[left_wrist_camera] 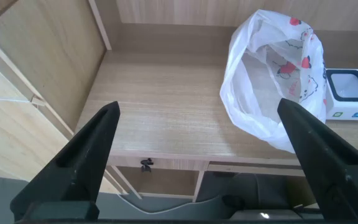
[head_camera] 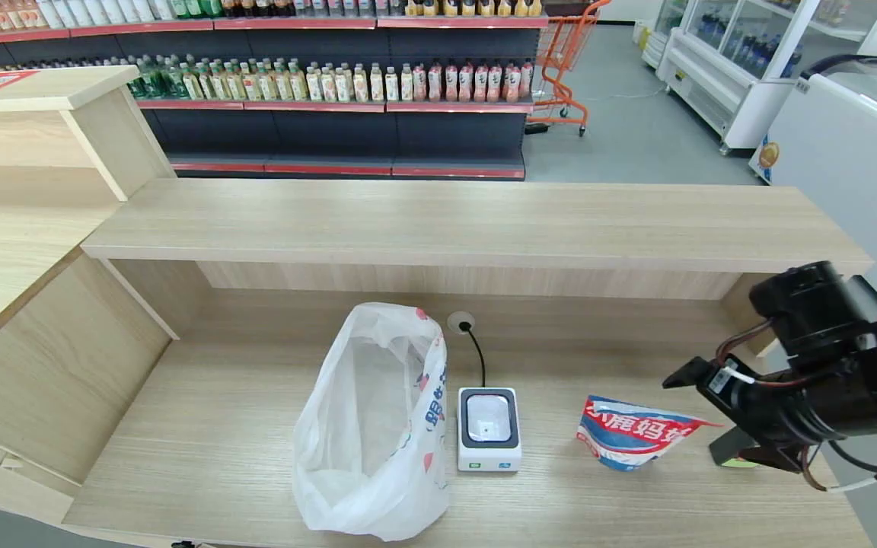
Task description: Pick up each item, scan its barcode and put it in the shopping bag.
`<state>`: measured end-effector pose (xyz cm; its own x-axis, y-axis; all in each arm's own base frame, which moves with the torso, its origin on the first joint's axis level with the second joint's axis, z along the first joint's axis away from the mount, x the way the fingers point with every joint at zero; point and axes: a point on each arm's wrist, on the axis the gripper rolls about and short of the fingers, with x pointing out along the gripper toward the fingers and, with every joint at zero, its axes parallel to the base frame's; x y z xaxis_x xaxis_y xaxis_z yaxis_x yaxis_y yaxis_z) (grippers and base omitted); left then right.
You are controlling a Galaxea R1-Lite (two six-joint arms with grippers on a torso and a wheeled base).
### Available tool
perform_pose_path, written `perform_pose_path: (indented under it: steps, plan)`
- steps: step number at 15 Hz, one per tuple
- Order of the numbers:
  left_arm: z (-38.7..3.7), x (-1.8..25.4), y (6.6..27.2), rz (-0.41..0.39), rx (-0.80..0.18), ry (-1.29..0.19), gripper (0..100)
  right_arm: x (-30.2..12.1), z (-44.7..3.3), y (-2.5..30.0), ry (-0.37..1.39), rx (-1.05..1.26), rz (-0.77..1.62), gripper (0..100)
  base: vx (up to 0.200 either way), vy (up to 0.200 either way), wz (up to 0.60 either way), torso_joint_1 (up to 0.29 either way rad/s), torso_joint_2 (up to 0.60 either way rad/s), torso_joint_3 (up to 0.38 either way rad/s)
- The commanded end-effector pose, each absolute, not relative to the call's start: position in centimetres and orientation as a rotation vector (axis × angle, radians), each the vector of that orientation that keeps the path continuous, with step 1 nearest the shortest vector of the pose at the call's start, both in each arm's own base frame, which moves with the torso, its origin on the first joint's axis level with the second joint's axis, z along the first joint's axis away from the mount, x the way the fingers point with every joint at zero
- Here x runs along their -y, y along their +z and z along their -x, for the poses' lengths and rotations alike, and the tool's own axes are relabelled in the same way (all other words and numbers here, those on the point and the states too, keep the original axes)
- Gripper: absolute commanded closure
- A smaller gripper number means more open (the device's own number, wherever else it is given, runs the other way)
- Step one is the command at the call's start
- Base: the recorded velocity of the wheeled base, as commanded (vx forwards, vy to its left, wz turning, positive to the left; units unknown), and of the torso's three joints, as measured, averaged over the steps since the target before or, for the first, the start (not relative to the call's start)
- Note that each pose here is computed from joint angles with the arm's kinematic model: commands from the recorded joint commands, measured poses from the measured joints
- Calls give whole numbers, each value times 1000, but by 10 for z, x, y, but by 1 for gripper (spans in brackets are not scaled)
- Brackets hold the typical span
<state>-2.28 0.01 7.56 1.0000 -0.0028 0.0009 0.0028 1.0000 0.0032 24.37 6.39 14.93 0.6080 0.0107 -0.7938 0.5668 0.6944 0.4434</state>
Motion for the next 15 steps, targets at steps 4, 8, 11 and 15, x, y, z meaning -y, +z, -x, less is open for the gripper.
perform_pose_path:
  steps: [4,8,11,15]
  plan:
    - [23,0,76,-3,2,-3,0,-91,-290,124,-392,-919,-742,0,0,0,0,0,0,0]
    - [23,0,76,-3,2,-3,0,-97,-310,101,-443,-919,-703,0,0,0,0,0,0,0]
    - [23,0,76,-3,2,-3,0,-102,-323,85,-458,-923,-688,0,0,0,0,0,0,0]
    - [23,0,76,-3,2,-3,0,-114,-340,68,-465,-930,-649,0,0,0,0,0,0,0]
